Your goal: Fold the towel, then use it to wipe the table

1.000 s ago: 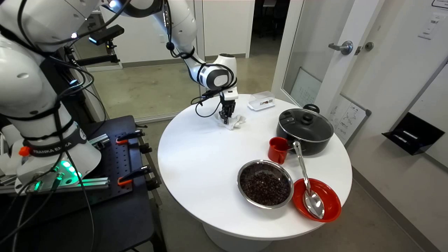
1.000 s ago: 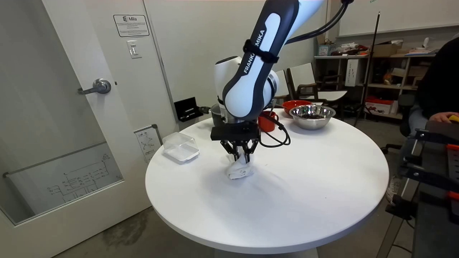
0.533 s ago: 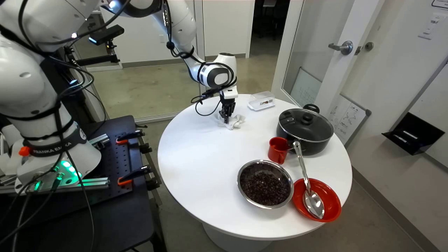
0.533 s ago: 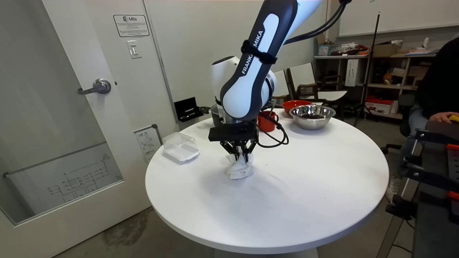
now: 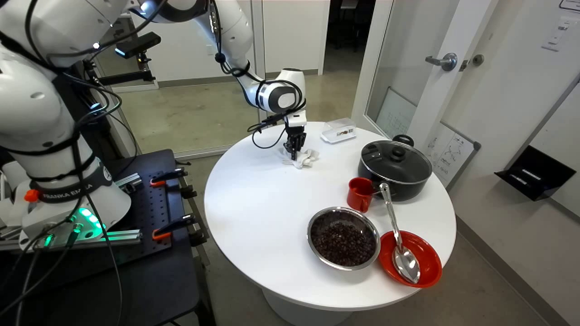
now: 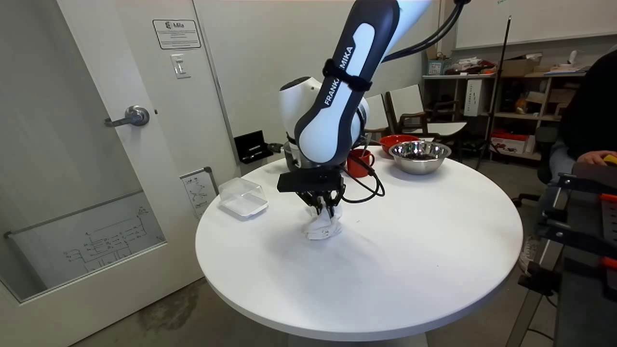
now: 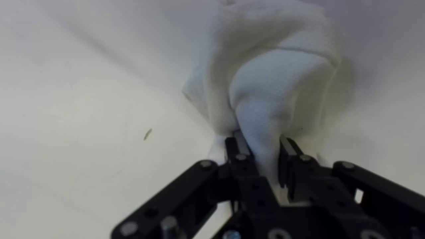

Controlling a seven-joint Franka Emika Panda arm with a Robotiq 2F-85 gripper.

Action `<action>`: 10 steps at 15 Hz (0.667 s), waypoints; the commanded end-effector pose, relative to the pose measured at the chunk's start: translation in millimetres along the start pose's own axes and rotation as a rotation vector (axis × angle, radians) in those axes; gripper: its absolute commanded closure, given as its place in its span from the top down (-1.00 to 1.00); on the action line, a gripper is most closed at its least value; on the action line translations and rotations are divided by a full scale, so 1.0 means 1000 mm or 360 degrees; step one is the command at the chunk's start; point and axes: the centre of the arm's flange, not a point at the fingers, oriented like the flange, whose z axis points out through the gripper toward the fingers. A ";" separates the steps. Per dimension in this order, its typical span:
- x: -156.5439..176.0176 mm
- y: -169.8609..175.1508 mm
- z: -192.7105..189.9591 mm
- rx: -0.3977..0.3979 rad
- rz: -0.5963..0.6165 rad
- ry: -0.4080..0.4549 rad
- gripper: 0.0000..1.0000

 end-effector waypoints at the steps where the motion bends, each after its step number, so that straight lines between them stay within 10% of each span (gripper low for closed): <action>1: 0.033 0.003 0.021 -0.0025 0.0218 0.0010 -0.89; 10: 0.097 0.035 0.033 -0.0095 0.0603 0.0121 -0.89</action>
